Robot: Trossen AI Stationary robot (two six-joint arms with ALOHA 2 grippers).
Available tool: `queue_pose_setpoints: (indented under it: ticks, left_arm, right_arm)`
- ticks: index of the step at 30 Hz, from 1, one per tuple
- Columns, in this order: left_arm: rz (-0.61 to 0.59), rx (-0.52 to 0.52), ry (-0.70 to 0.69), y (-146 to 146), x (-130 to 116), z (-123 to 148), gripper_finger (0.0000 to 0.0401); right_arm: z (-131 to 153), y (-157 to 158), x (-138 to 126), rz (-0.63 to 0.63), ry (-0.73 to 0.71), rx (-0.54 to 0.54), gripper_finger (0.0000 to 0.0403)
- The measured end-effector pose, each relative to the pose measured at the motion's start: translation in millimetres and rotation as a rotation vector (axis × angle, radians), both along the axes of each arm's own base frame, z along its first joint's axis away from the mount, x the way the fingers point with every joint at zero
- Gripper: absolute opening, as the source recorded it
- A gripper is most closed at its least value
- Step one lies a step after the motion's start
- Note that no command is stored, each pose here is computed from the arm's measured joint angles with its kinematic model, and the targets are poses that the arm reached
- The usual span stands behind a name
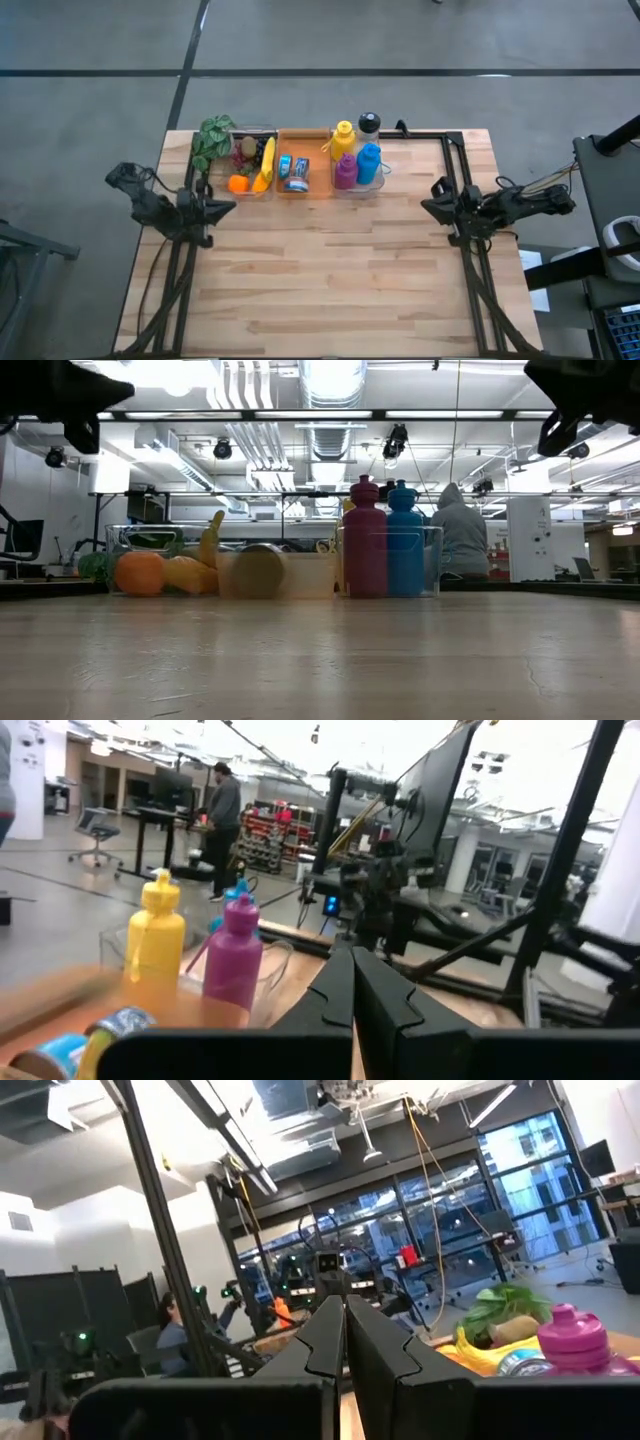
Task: Pick & Place Food Item
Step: Return to Home Position
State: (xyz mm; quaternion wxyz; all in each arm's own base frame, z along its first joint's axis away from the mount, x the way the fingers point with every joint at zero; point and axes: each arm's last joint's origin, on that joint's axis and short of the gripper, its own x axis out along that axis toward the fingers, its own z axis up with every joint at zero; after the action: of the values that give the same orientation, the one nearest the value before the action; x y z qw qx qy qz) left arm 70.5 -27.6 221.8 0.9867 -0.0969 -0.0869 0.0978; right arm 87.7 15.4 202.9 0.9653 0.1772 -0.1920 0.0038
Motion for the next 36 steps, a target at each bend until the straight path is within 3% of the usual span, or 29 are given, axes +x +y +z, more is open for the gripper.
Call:
queue_pose_setpoints:
  ticks: [5,12,20,27,36]
  left_arm:
    - [0.008,0.002,0.029,-3.9,5.2,-19.2,0.0001]
    - [0.017,-0.003,0.036,-7.6,10.2,-41.2,0.0001]
    - [0.025,0.022,0.065,-7.8,10.7,-44.2,0.0001]
    - [0.035,0.075,0.132,-8.0,11.3,-51.4,0.0004]
    - [0.038,0.088,0.144,-8.1,11.5,-52.5,0.0015]
  right_arm:
    - [-1.2,0.4,0.7,-0.024,0.018,-0.085,0.0013]
    - [-4.8,0.7,2.1,-0.017,0.057,-0.072,0.0013]
    - [-6.4,0.8,2.6,-0.037,0.078,-0.126,0.0013]
    - [-18.4,1.6,5.7,-0.048,0.206,-0.222,0.0013]
    - [-29.2,2.0,7.2,-0.04,0.316,-0.26,0.0013]
